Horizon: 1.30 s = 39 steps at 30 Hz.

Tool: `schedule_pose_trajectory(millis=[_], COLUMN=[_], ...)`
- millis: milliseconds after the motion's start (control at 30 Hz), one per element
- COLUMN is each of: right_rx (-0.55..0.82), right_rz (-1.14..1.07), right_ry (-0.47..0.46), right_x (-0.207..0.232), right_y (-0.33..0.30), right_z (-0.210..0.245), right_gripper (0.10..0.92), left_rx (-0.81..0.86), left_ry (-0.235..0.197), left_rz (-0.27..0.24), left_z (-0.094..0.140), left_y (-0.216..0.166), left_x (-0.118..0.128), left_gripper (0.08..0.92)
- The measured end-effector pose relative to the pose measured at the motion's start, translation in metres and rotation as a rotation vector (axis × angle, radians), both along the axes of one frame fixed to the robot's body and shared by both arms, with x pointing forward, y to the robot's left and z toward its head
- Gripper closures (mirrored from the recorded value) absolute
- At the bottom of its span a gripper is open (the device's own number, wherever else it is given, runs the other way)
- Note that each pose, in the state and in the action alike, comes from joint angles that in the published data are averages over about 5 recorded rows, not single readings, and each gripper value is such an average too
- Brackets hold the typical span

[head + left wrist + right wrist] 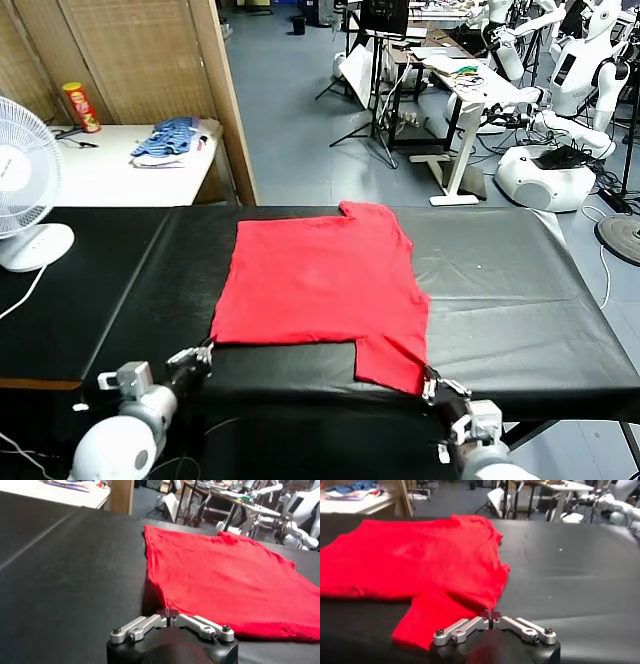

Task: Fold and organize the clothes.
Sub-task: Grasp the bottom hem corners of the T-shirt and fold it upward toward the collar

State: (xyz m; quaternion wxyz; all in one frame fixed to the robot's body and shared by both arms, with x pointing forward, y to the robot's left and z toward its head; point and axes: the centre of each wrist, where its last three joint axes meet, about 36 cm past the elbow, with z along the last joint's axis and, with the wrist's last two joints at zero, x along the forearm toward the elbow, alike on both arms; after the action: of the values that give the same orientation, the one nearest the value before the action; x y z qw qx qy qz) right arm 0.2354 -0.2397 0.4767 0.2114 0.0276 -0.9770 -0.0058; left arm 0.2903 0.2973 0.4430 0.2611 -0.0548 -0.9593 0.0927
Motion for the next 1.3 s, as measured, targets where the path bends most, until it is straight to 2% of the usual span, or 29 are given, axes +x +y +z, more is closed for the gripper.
schedule_pose_trajectory(millis=[100,233,400,633,933,1133,1233,1300], right_rx=[0.021,0.036,0.013,-0.028,-0.049,-0.065,-0.074,-0.080], right_rz=[0.015,0.042,0.084,0.135,0.190,0.225,0.236,0.239], right_ry=[-0.051,-0.112,-0.174,-0.193,-0.196,-0.153,-0.119,-0.112], right_x=[0.013,0.044,0.095,0.154,0.212,0.223,0.213,0.201], right_y=[-0.005,-0.014,-0.025,-0.033,-0.022,-0.026,-0.030,-0.031], right_z=[-0.008,-0.028,-0.047,-0.069,-0.095,-0.093,-0.085,-0.079], right_gripper=[0.901,0.901,0.901,0.901,0.901,0.886,0.782,0.667], left_rx=[-0.022,-0.070,-0.113,-0.080,0.021,0.051,0.061,0.066], left_ry=[-0.020,-0.078,-0.138,-0.193,-0.187,-0.164,-0.159,-0.158], left_rz=[0.004,0.020,0.041,0.070,0.076,0.082,0.081,0.079], left_z=[0.008,0.012,0.010,0.000,-0.022,-0.034,-0.035,-0.035], left_y=[0.000,-0.002,-0.005,-0.007,0.002,0.003,0.002,0.001], left_x=[-0.007,-0.002,0.020,0.058,0.088,0.104,0.109,0.111], left_gripper=[0.874,0.874,0.874,0.874,0.874,0.874,0.874,0.867])
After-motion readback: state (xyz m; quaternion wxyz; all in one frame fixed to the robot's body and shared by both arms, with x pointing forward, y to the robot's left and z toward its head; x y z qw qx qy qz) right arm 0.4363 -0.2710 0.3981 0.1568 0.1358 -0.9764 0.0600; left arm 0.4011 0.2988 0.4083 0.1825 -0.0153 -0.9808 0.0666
